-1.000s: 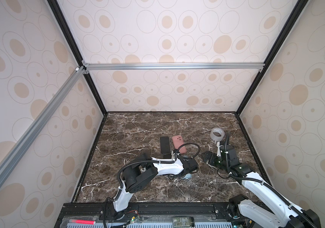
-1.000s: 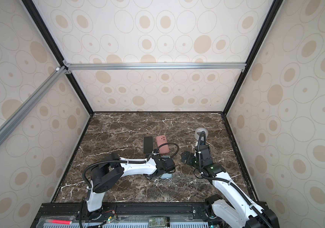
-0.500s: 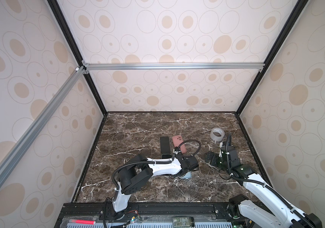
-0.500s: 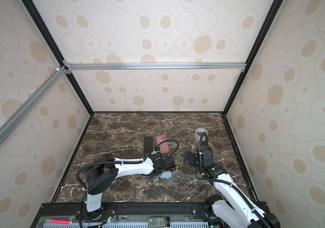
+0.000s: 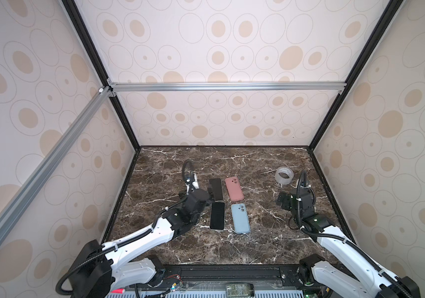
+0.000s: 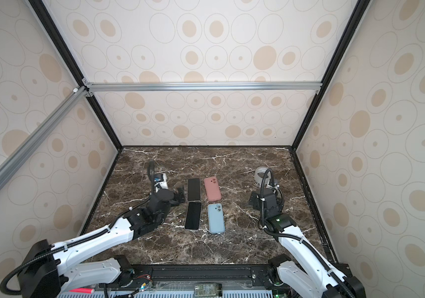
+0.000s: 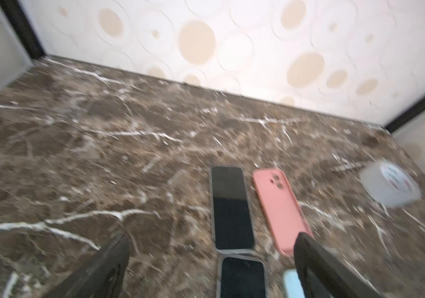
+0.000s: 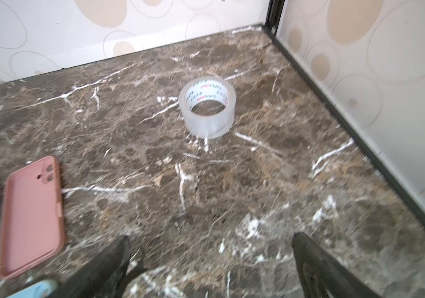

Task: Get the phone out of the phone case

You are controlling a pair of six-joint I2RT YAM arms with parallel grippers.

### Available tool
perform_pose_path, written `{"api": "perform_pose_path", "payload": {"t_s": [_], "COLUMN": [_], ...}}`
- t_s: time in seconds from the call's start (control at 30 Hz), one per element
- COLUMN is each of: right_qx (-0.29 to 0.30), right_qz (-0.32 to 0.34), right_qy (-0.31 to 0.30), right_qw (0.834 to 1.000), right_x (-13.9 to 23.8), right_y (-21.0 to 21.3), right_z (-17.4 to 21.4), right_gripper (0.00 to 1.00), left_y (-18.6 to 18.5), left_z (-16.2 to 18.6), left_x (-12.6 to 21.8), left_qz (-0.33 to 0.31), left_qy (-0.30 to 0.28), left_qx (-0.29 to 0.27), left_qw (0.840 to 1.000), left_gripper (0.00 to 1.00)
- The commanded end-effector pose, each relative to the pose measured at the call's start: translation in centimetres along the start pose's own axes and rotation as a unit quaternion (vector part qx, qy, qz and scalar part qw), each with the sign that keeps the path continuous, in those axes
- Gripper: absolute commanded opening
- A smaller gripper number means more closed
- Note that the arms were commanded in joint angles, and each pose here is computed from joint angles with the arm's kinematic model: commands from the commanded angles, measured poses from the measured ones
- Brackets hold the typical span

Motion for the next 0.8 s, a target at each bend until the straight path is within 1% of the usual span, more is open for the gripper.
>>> {"api": "perform_pose_path", "payload": {"t_s": [0.0, 0.03, 0.13, 0.17, 0.2, 0.27, 0.33, 0.4, 0.47, 0.53, 0.67, 0.7, 0.73, 0.77], "right_qx": [0.094, 0.109, 0.112, 0.111, 0.115, 0.118, 0.115, 0.120, 0.105, 0.110, 0.123, 0.117, 0.109, 0.124], "right_qz": [0.067, 0.065, 0.053, 0.047, 0.040, 0.011, -0.010, -0.028, -0.032, -0.042, -0.029, -0.034, -0.053, -0.106], "right_qy": [-0.032, -0.029, -0.014, -0.007, 0.000, 0.005, 0.001, 0.009, 0.028, 0.037, -0.003, 0.003, 0.020, 0.033], "right_qw": [0.993, 0.991, 0.992, 0.993, 0.993, 0.993, 0.993, 0.992, 0.994, 0.992, 0.992, 0.993, 0.992, 0.986], "right_x": [-1.5, -2.0, -3.9, -4.3, -4.8, -5.6, -5.9, -5.9, -5.8, -5.7, -5.7, -5.6, -5.3, -4.6], "right_y": [-1.5, -1.5, -1.7, -1.6, -1.4, -0.5, 0.2, 0.7, 0.8, 1.0, 0.6, 0.7, 1.2, 2.7], "right_z": [-1.6, -1.5, -0.8, -0.6, -0.3, 0.5, 0.9, 1.1, 1.3, 1.4, 1.8, 1.7, 1.6, 1.5], "right_gripper": [0.99, 0.99, 0.99, 0.99, 0.99, 0.99, 0.99, 1.00, 1.00, 1.00, 1.00, 1.00, 1.00, 1.00], "left_y": [3.6, 5.3, 9.3, 10.6, 11.9, 13.8, 14.2, 14.1, 14.3, 14.8, 16.3, 16.2, 15.6, 14.9], "left_z": [-4.6, -5.2, -5.5, -5.3, -5.0, -4.5, -4.7, -4.7, -4.7, -4.7, -4.6, -4.5, -4.5, -4.7], "left_x": [0.5, 0.7, 1.0, 1.0, 0.8, 0.6, 0.8, 0.9, 0.7, 0.8, 1.3, 1.3, 1.1, 0.9], "left_qz": [-0.027, -0.049, -0.093, -0.110, -0.124, -0.140, -0.141, -0.130, -0.136, -0.146, -0.163, -0.156, -0.138, -0.121], "left_qy": [-0.120, -0.146, -0.193, -0.197, -0.190, -0.184, -0.190, -0.196, -0.191, -0.193, -0.213, -0.211, -0.207, -0.203], "left_qx": [-0.013, -0.025, -0.065, -0.065, -0.064, -0.060, -0.056, -0.061, -0.062, -0.070, -0.065, -0.064, -0.067, -0.073], "left_qw": [0.992, 0.988, 0.975, 0.972, 0.972, 0.971, 0.970, 0.970, 0.970, 0.968, 0.961, 0.963, 0.966, 0.969], "left_gripper": [0.99, 0.99, 0.99, 0.99, 0.99, 0.99, 0.99, 0.99, 0.99, 0.99, 0.99, 0.99, 0.99, 0.99]}}
Point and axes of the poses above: each gripper's point midway between its finger pads, its own x axis back along the fingers, its own y axis along the line the jaws close on, z = x × y, the point moved 2 cm from there along x, back along the fingers, and after that the axes turned 11 degrees about x, right-handed, at the moved point
